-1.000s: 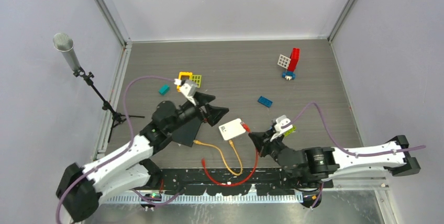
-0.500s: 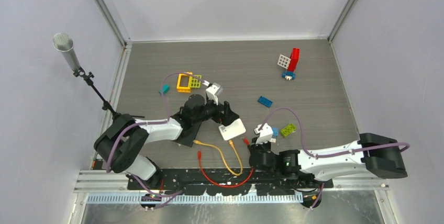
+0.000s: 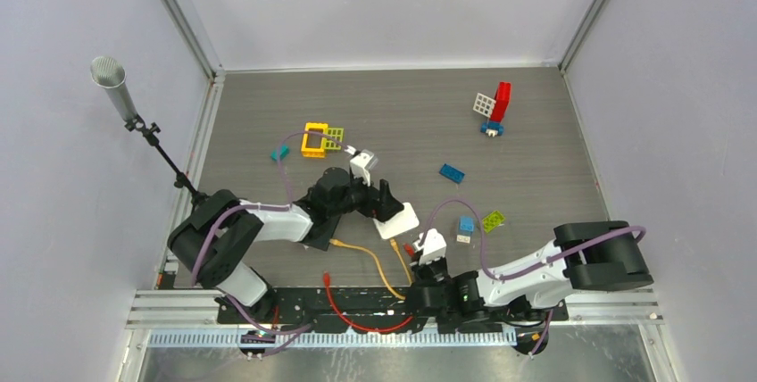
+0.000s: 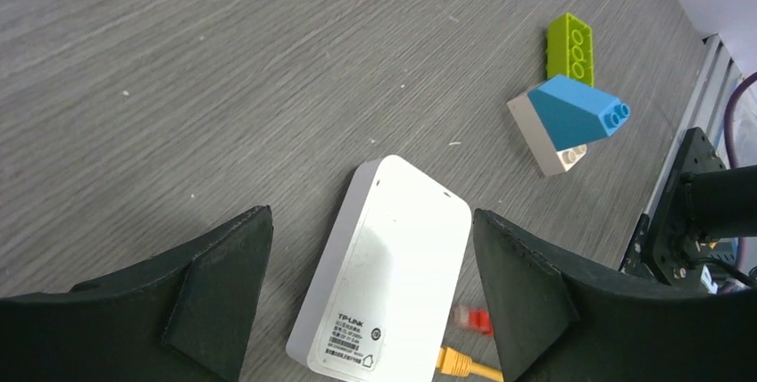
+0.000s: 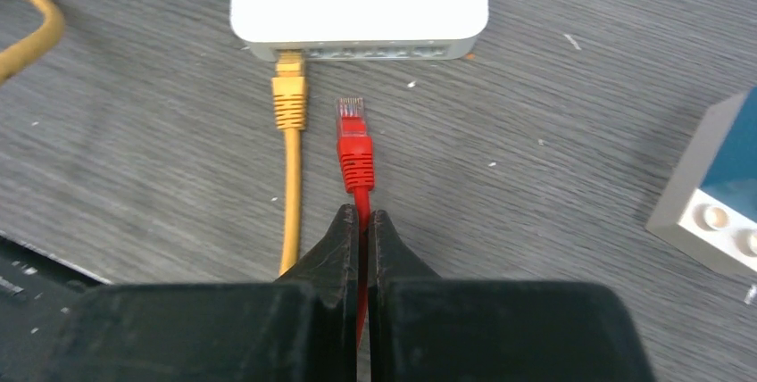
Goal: Insert the plug into the switch port
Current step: Insert the connector into the switch port.
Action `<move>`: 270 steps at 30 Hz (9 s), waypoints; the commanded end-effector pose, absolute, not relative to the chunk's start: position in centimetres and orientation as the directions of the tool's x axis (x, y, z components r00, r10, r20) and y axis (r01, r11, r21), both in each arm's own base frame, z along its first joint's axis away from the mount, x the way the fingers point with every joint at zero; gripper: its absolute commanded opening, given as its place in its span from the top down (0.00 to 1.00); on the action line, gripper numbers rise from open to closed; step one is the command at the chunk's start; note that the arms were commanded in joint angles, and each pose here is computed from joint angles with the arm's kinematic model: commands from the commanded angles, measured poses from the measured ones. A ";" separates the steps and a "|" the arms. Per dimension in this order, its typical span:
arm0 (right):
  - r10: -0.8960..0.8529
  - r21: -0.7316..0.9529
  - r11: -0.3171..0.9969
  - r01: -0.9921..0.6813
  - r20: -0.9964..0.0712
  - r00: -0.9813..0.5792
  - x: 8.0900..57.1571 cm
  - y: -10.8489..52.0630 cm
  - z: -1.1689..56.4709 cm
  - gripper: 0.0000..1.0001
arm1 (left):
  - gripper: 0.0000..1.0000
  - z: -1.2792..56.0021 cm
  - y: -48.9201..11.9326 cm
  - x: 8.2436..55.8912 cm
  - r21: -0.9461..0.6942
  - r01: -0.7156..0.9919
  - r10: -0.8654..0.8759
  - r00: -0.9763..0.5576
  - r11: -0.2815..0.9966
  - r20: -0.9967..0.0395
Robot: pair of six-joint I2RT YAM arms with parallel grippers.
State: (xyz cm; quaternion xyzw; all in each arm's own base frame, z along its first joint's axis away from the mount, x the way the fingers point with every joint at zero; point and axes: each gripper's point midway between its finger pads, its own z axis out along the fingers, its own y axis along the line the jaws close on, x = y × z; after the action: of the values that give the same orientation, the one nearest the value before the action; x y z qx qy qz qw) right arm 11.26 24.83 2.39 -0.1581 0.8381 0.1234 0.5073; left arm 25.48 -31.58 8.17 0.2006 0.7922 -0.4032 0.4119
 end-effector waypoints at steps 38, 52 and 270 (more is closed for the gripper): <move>0.077 0.148 0.944 -0.296 -0.968 -0.240 19.3 23.5 3.6 0.99 | 0.29 2.8 -29.0 25.0 -0.460 0.524 -0.016 -0.647 0.716 -0.762; -0.016 0.062 0.953 -0.297 -0.968 -0.252 17.3 23.0 2.7 1.00 | 0.37 1.5 -27.5 26.5 -0.370 0.466 0.016 -0.638 0.804 -0.770; -0.261 -0.175 0.834 -0.523 -0.961 -0.094 18.5 26.2 1.2 1.00 | 0.52 -3.4 -31.7 18.9 -0.547 0.578 0.215 -0.780 0.605 -0.587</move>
State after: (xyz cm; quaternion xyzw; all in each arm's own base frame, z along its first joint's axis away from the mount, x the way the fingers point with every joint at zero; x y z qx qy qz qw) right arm 18.32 24.26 1.73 -0.2379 0.7310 0.0712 0.6355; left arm 27.02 -32.53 3.10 0.1701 0.8119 -0.3786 0.4106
